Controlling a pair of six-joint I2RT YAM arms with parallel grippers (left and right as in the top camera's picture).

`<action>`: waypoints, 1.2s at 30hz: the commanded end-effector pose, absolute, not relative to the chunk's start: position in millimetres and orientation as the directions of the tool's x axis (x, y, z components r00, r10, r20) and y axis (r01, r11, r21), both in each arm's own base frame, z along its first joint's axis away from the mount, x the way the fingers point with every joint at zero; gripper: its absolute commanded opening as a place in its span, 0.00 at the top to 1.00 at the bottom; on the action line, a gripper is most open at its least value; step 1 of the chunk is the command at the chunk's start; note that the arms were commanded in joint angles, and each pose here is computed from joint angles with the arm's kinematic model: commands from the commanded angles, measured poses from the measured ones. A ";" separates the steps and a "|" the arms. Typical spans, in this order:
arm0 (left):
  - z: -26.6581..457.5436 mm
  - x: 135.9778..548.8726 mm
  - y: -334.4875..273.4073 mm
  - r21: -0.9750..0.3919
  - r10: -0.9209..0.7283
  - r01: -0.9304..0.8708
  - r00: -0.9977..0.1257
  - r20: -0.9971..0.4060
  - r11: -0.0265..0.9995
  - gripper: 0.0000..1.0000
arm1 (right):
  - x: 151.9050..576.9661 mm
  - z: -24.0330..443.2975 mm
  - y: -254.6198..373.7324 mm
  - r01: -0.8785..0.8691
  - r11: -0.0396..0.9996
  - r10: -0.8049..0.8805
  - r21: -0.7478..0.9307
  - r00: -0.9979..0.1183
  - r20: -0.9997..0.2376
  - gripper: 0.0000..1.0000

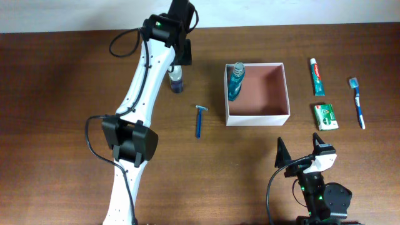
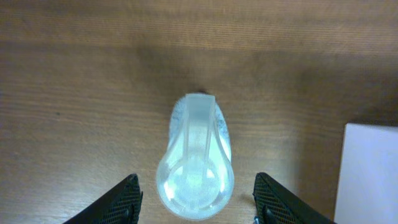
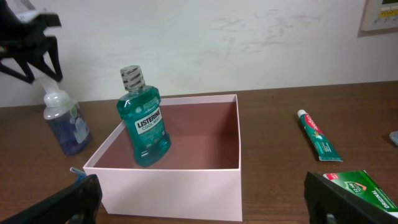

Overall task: Pack container
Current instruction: 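Move the left gripper to the blue soap pump bottle and grasp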

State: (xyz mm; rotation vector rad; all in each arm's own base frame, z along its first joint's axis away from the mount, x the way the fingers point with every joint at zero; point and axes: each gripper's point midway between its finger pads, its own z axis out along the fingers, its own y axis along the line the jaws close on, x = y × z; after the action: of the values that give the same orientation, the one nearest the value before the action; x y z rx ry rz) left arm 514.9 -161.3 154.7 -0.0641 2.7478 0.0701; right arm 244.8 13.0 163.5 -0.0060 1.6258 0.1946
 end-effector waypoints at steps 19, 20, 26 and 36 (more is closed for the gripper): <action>150.5 523.0 -164.7 0.015 -0.032 -0.042 -0.913 -0.406 0.999 0.50 | 244.3 161.9 14.6 -0.129 0.984 0.117 0.125 -0.069 -0.991 0.01; 150.4 522.9 -164.7 0.015 -0.032 -0.042 -0.914 -0.405 0.999 0.50 | 244.3 161.9 14.6 -0.129 0.984 0.117 0.125 -0.069 -0.991 0.02; 150.4 522.8 -163.4 0.022 -0.032 -0.045 -0.913 -0.406 0.999 0.58 | 244.3 161.9 14.6 -0.129 0.984 0.117 0.125 -0.069 -0.991 0.01; 151.6 525.2 -163.5 0.022 -0.033 -0.046 -0.909 -0.416 0.999 0.65 | 244.3 161.9 14.6 -0.129 0.984 0.117 0.125 -0.069 -0.991 0.01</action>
State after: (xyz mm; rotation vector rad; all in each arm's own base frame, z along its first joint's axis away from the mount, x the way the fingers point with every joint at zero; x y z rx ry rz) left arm 524.0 -166.2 140.4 -0.0594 2.7357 0.0519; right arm 244.8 12.9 163.5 -0.0060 1.6258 0.1940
